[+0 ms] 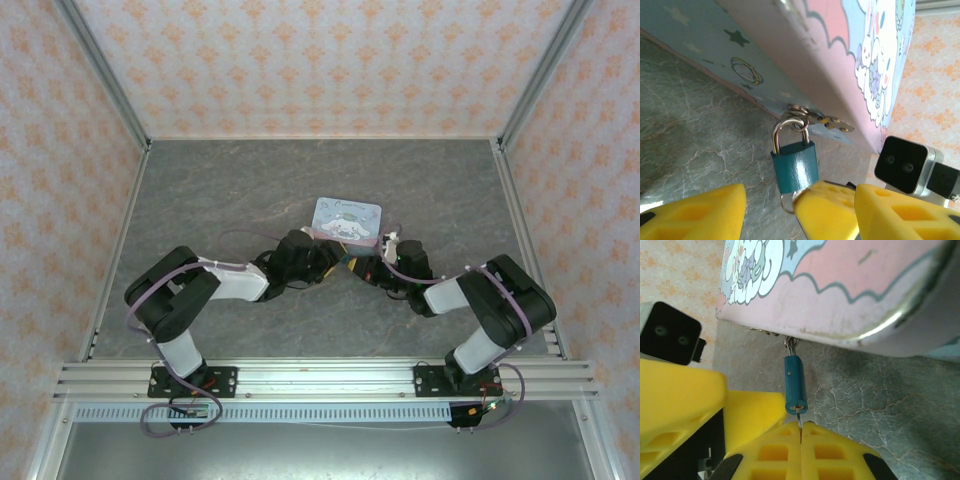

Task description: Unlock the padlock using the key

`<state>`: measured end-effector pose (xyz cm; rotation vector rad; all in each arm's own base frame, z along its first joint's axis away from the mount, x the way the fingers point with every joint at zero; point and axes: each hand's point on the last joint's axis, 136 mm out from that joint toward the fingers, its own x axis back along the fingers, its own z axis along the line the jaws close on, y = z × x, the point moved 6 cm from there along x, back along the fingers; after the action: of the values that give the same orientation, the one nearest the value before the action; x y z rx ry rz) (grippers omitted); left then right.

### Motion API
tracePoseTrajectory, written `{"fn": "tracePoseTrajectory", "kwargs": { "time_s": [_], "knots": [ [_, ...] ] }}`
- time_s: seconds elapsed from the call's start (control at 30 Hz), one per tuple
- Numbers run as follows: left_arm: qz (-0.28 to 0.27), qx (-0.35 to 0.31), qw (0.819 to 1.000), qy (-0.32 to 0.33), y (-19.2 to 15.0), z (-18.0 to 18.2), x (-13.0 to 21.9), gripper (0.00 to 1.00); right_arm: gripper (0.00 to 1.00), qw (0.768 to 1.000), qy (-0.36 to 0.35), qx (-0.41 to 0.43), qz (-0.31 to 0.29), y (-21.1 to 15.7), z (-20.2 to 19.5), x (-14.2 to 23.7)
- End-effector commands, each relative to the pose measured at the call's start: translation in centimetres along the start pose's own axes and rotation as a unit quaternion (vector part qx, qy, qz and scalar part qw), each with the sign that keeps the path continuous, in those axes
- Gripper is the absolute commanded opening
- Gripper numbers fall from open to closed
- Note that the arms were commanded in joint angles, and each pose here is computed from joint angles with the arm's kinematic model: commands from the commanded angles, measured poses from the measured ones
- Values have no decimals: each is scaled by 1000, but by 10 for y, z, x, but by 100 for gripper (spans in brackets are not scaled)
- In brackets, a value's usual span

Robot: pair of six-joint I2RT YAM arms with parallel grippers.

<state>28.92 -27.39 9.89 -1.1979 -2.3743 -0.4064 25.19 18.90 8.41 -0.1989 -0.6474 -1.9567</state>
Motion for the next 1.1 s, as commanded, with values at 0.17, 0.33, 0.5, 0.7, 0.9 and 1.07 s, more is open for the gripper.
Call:
{"fn": "tracePoseTrajectory", "kwargs": {
  "time_s": [0.17, 0.33, 0.5, 0.7, 0.9, 1.07],
  "knots": [
    [-18, 24, 999, -27, 7, -3, -13, 50, 0, 1000, 18, -11, -8, 8, 14, -1],
    [-19, 35, 999, -24, 8, 1, -17, 41, 0, 1000, 20, -12, -7, 7, 15, -1],
    [-15, 41, 999, -22, 7, 2, -20, 39, 0, 1000, 23, -17, -5, 8, 16, -3],
    [-6, 45, 999, -22, 6, 2, -25, 35, 0, 999, 42, -27, -7, 11, 23, -5],
    [-12, 46, 999, -17, 7, 3, -24, 22, 0, 998, 47, -29, -7, 12, 26, -4],
    [-15, 45, 999, -16, 8, 1, -21, 5, 11, 1000, 24, -11, -5, 10, 24, 1]
  ]
}}
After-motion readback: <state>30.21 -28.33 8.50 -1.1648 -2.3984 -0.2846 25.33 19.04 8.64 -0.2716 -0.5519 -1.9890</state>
